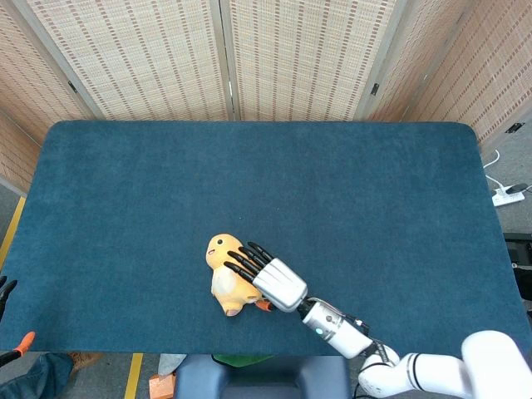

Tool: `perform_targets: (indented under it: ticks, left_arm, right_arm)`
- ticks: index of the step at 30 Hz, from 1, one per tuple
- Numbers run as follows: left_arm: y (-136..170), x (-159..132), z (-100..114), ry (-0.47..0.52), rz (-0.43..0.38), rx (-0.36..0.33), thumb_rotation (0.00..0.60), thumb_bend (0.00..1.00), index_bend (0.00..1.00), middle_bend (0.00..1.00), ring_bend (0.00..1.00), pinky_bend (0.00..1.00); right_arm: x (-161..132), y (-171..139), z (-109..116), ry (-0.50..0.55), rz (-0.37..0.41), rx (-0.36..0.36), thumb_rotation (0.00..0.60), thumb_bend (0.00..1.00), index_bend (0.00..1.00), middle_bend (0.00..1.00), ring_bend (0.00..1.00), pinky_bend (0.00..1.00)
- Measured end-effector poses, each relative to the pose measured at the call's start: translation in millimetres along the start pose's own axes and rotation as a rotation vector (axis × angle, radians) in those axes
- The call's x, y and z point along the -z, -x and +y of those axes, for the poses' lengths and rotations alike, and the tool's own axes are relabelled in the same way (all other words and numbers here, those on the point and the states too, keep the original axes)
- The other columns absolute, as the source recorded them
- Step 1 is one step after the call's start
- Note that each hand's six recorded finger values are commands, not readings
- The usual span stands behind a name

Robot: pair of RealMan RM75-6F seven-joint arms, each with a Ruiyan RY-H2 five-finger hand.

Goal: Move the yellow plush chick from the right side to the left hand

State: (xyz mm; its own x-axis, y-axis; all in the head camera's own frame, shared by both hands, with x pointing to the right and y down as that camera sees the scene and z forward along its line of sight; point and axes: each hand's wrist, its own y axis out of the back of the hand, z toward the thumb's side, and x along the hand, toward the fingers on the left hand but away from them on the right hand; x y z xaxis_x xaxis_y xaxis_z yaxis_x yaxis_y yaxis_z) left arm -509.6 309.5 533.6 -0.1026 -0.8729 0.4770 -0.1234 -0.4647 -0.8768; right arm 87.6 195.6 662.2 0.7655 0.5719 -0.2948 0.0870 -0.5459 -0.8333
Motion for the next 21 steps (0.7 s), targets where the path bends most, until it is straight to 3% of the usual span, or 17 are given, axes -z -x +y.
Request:
perform_targets:
  ticks: [5,8,15,21]
  left_arm:
    - [-1.9,-14.7,-3.5,-0.001,-0.062,-0.007,0.6,0.28,0.0,0.0,0.0,0.22]
    - [-5.6,-33.8,-7.4,-0.018,-0.146,-0.003,0.6,0.27,0.0,0.0,0.0,0.23]
    - [-22.4,-110.5,-23.1,-0.099,-0.389,0.038,0.6,0.25,0.0,0.0,0.0,0.17]
    - [-39.5,-201.1,-48.8,-0.162,-0.604,0.084,0.6,0.24,0.0,0.0,0.0,0.15]
  right_arm:
    - [24.6,-57.3,31.2,0.01,-0.039,0.014,0.6,0.04,0.0,0.0,0.0,0.0]
    - [47.6,-104.7,49.7,-0.017,-0.107,0.045,0.6,0.04,0.0,0.0,0.0,0.0]
    - [87.3,-229.4,76.4,-0.015,-0.339,0.146,0.6,0.05,0.0,0.0,0.0,0.0]
    - [104.2,-276.3,113.6,0.067,-0.377,0.296,0.6,0.05,0.0,0.0,0.0,0.0]
